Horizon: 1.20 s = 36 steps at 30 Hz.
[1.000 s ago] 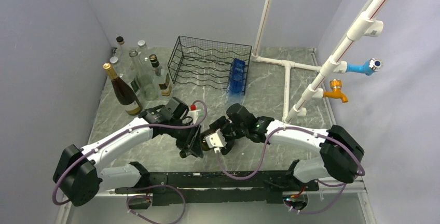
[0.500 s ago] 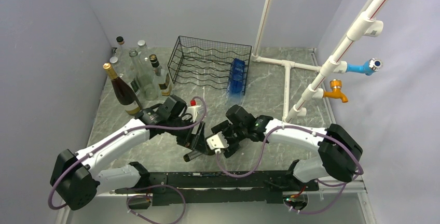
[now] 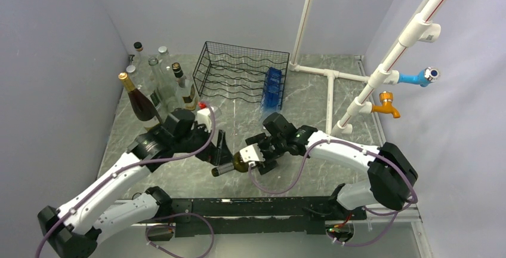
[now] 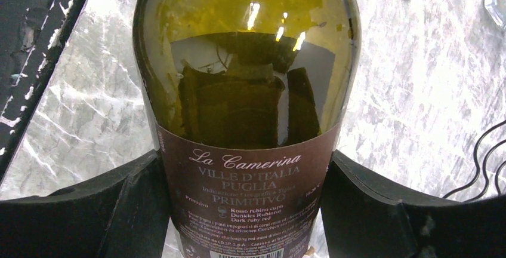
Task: Take the wine bottle off the wine rack
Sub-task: Pick up the wine bottle from the wine rack.
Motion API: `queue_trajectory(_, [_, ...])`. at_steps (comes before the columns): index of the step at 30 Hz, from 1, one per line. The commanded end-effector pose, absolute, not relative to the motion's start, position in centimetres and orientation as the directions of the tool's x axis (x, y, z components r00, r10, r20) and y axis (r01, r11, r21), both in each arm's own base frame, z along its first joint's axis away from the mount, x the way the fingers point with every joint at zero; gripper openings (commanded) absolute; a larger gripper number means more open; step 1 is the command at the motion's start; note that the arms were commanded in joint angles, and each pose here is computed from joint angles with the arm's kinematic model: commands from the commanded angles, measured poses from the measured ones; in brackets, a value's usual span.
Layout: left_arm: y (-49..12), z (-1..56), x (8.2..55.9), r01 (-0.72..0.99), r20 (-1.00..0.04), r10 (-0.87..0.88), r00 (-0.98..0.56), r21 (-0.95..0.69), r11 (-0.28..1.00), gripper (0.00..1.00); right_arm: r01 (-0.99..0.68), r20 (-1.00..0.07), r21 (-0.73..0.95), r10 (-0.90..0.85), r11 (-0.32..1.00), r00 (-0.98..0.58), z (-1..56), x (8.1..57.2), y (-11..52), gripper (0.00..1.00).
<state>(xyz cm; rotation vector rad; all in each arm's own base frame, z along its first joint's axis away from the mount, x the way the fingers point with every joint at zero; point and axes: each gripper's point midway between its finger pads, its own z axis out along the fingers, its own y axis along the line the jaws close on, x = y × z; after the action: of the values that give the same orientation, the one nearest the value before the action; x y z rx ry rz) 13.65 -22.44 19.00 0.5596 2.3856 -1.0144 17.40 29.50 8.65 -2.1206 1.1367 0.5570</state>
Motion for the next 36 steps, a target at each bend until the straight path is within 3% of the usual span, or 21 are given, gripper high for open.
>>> queue_trajectory(1, [-21.7,22.7,16.6,0.548,-0.732,0.018,-0.681,-0.493,0.676,0.99,-0.834,-0.7,-0.403,-0.46,-0.376,0.546,12.9,18.0,31.4,0.0])
queue_trajectory(7, [-19.8,26.2,18.1,0.517,-0.826,-0.16,-0.54,-0.476,0.712,0.99,-0.867,-0.742,-0.366,-0.456,-0.339,0.491,13.6,18.8,31.0,0.0])
queue_trajectory(13, [-20.1,28.8,18.1,0.611,-0.867,-0.312,-0.388,-0.495,0.618,0.99,-0.907,-0.796,-0.31,-0.444,-0.287,0.412,14.6,19.5,30.6,0.0])
queue_trajectory(24, [-20.1,30.9,17.4,0.718,-0.894,-0.388,-0.225,-0.421,0.554,0.99,-0.956,-0.859,-0.216,-0.428,-0.198,0.282,15.8,21.0,30.1,0.0])
queue_trajectory(36, [-20.8,29.3,18.2,0.725,-0.879,-0.425,-0.215,-0.435,0.534,1.0,-0.98,-0.905,-0.115,-0.389,-0.161,0.17,16.8,21.7,29.6,0.0])
